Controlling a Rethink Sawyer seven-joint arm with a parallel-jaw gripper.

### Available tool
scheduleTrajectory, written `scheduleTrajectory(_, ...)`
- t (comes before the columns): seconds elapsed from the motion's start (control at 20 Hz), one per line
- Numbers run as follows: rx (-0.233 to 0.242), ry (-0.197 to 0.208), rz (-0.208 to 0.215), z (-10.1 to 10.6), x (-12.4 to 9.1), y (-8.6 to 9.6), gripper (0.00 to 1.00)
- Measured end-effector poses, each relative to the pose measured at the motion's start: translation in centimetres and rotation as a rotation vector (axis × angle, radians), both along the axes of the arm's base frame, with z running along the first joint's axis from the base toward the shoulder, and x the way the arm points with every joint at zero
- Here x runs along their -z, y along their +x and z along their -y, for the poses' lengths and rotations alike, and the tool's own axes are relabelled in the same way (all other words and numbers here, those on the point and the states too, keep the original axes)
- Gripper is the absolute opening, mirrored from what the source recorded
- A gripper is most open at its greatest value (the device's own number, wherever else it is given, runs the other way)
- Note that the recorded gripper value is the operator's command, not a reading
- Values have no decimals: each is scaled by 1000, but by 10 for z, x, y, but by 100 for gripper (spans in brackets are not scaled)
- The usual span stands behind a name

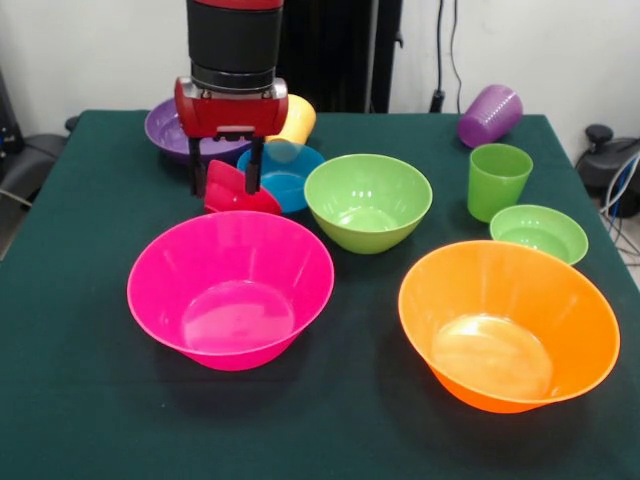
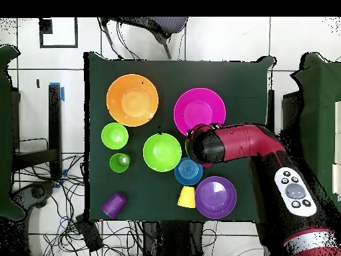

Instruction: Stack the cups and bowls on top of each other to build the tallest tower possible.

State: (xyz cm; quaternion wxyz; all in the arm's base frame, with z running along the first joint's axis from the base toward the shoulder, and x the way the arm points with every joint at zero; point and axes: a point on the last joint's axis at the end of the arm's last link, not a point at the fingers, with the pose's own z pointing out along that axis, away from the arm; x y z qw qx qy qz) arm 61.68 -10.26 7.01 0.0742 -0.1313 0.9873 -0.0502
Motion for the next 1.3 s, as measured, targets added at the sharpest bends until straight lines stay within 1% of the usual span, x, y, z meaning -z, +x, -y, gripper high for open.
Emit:
scheduleTrajectory(0.2, 30, 20, -7, 4, 2, -1, 100)
scheduleTrajectory(0.3, 42, 30, -15, 6, 6, -3, 100)
scheduleTrajectory(0.55, 57, 45, -33, 12, 17, -9, 100)
scheduleTrajectory(0.75, 87, 61, -53, 26, 28, -19, 100)
scheduleTrajectory(0.85, 109, 69, -62, 36, 33, -24, 100)
scheduleTrajectory(0.9, 135, 79, -72, 49, 39, -31, 100)
scheduleTrajectory(1.0, 148, 84, -78, 55, 42, -35, 100)
scheduleTrajectory(1.1, 185, 93, -99, 74, 46, -45, 100)
scheduleTrajectory(1.2, 203, 96, -112, 83, 46, -49, 100)
scheduleTrajectory(1.25, 233, 99, -133, 101, 46, -58, 100)
scheduleTrajectory(1.3, 240, 99, -142, 106, 46, -61, 100)
